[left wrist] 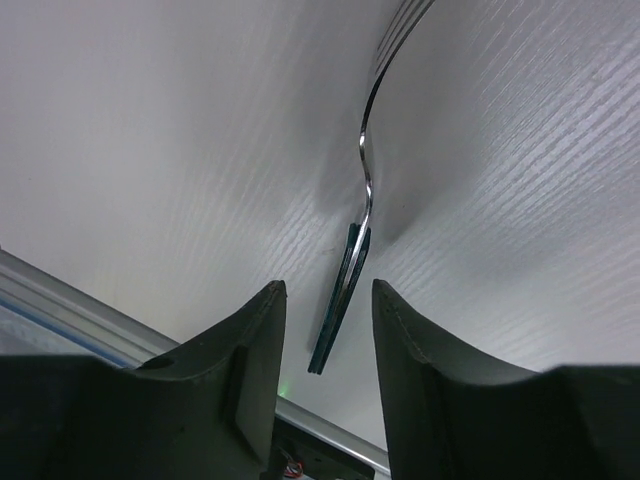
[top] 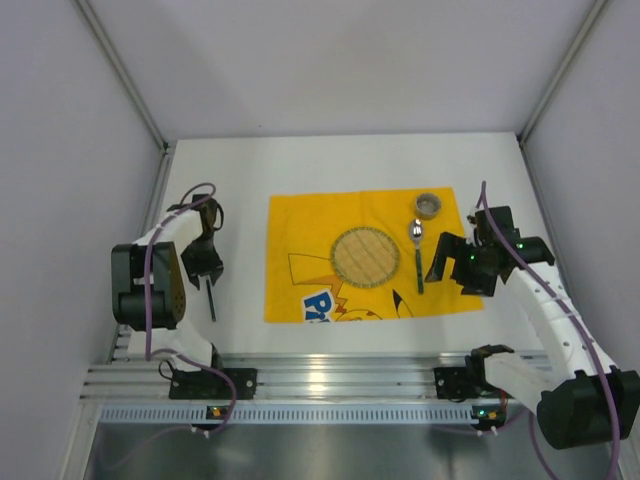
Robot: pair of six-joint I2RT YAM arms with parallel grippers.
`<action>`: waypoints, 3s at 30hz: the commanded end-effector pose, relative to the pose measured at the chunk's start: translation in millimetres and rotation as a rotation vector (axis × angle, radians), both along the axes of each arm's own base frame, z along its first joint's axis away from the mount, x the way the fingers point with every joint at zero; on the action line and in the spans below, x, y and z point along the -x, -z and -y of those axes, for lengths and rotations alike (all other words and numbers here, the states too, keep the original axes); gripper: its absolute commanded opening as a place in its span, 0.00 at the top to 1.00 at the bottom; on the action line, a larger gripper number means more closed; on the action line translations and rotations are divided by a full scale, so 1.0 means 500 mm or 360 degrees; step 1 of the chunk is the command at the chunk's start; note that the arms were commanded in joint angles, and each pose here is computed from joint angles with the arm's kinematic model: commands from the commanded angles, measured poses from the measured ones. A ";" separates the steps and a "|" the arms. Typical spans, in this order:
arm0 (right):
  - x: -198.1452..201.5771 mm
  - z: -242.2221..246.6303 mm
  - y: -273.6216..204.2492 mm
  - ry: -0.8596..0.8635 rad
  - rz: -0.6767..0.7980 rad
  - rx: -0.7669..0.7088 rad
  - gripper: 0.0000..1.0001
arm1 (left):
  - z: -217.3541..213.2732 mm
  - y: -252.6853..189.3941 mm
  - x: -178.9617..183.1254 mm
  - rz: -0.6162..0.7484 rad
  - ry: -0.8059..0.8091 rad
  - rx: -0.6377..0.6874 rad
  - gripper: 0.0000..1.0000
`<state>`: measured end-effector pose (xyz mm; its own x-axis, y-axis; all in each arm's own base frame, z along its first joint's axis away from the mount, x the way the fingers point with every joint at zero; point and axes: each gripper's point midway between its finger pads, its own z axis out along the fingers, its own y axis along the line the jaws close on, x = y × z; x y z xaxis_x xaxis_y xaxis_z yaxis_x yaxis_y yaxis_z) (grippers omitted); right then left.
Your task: Set the dinner table for one person
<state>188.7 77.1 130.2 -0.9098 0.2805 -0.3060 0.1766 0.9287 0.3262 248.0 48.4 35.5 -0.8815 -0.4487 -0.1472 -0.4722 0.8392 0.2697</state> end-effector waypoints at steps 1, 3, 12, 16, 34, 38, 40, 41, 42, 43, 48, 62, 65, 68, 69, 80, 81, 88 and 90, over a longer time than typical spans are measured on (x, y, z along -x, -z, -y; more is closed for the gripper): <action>-0.007 0.001 -0.004 -0.0016 0.0064 0.0004 0.00 | -0.009 0.024 -0.008 -0.0001 0.0028 -0.0012 0.57; -0.006 0.001 -0.003 -0.0012 0.0061 0.0007 0.00 | -0.016 0.036 -0.008 -0.0019 0.0041 -0.0026 0.62; -0.009 0.006 -0.005 0.0012 0.0068 0.0018 0.00 | -0.033 0.056 -0.018 -0.0053 0.0016 -0.0019 1.00; -0.011 0.007 -0.011 0.0022 0.0072 0.0023 0.00 | -0.003 -0.005 -0.095 0.0207 0.0129 0.0125 1.00; -0.003 0.017 -0.005 0.0074 0.0015 0.0060 0.00 | 0.484 -0.207 -0.219 0.0979 0.1075 0.1737 1.00; 0.000 0.019 -0.004 0.0099 0.0007 0.0064 0.00 | 0.519 -0.160 -0.222 0.0916 0.1021 0.1839 1.00; 0.000 0.019 -0.003 0.0107 0.0003 0.0065 0.00 | 0.529 -0.143 -0.220 0.0885 0.1028 0.1837 1.00; 0.002 0.020 -0.002 0.0110 -0.0001 0.0066 0.01 | 0.529 -0.128 -0.219 0.0857 0.1016 0.1834 1.00; 0.001 0.021 -0.002 0.0114 -0.0001 0.0069 0.00 | 0.530 -0.121 -0.218 0.0846 0.1013 0.1827 1.00; 0.002 0.022 0.000 0.0119 -0.0007 0.0070 0.00 | 0.528 -0.113 -0.218 0.0837 0.1005 0.1819 1.00; 0.002 0.024 0.006 0.0128 -0.0020 0.0082 0.00 | 0.517 -0.067 -0.204 0.0750 0.0974 0.1771 1.00; 0.002 0.023 0.023 0.0123 -0.0045 0.0081 0.00 | 0.479 0.017 -0.167 0.0583 0.0912 0.1572 0.72; 0.001 0.022 0.024 0.0114 -0.0046 0.0079 0.00 | 0.464 0.010 -0.180 0.0585 0.0908 0.1466 0.63; -0.002 0.021 0.022 0.0110 -0.0036 0.0079 0.00 | 0.446 0.003 -0.185 0.0568 0.0929 0.1366 0.55; -0.003 0.021 0.022 0.0105 -0.0031 0.0079 0.00 | 0.436 0.001 -0.190 0.0571 0.0931 0.1314 0.55; -0.005 0.018 0.011 0.0097 0.0016 0.0058 0.00 | 0.305 -0.133 -0.236 0.0783 0.0890 0.0728 0.52; -0.016 0.015 -0.009 0.0094 0.0052 0.0048 0.00 | 0.290 -0.145 -0.239 0.0809 0.0867 0.0658 0.52; -0.091 -0.047 -0.182 -0.0085 0.0406 -0.0163 0.00 | 0.216 -0.352 -0.238 0.1509 0.0891 0.0244 0.53; -0.105 -0.049 -0.252 -0.0113 0.0635 -0.0118 0.00 | 0.218 -0.369 -0.239 0.1821 0.0989 0.0162 0.53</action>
